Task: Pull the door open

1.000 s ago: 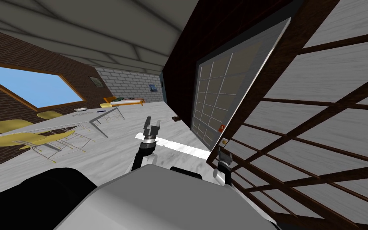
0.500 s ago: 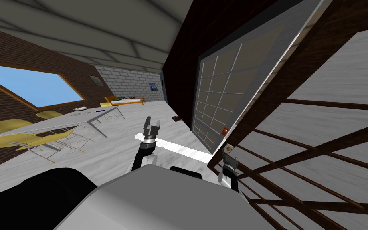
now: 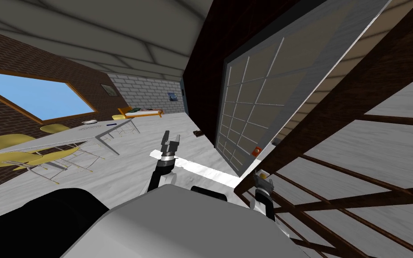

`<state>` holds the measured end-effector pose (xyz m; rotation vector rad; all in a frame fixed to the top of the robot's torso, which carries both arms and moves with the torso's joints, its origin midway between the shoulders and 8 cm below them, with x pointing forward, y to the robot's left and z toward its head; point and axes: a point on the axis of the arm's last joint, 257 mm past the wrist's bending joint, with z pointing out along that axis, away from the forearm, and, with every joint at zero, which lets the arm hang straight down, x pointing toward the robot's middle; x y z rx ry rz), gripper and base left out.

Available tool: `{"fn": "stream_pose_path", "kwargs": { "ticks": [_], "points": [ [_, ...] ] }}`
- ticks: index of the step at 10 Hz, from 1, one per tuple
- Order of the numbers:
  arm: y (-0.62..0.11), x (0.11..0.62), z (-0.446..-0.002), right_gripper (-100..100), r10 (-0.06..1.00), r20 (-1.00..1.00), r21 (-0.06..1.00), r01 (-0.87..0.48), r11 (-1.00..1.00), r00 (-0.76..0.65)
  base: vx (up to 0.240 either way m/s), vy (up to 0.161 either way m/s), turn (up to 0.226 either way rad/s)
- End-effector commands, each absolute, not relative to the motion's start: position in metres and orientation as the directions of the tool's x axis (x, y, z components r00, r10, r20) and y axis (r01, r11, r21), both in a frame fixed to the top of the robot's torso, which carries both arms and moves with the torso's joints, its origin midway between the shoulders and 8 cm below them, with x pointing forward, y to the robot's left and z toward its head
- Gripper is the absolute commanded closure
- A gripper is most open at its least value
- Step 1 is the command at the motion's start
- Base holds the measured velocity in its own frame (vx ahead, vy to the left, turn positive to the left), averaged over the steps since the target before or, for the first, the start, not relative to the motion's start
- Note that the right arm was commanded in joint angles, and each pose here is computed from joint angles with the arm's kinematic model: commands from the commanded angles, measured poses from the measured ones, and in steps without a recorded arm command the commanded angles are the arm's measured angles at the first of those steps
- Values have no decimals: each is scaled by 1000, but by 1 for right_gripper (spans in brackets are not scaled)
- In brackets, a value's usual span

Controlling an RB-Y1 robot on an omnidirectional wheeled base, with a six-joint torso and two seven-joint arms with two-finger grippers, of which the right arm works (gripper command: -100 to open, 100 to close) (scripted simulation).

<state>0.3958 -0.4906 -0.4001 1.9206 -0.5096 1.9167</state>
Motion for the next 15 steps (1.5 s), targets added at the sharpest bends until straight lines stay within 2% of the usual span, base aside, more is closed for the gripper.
{"fn": "stream_pose_path", "kwargs": {
  "ticks": [1,6,15],
  "points": [
    [-490,396,-401,100,12,1000,14,-505,-863,8,-9,1,-10],
    [-490,396,-401,100,12,1000,14,-505,-863,8,-12,0,2],
    [-443,422,-398,100,1,1000,1,-358,-934,0,-222,-4,62]
  ]
}}
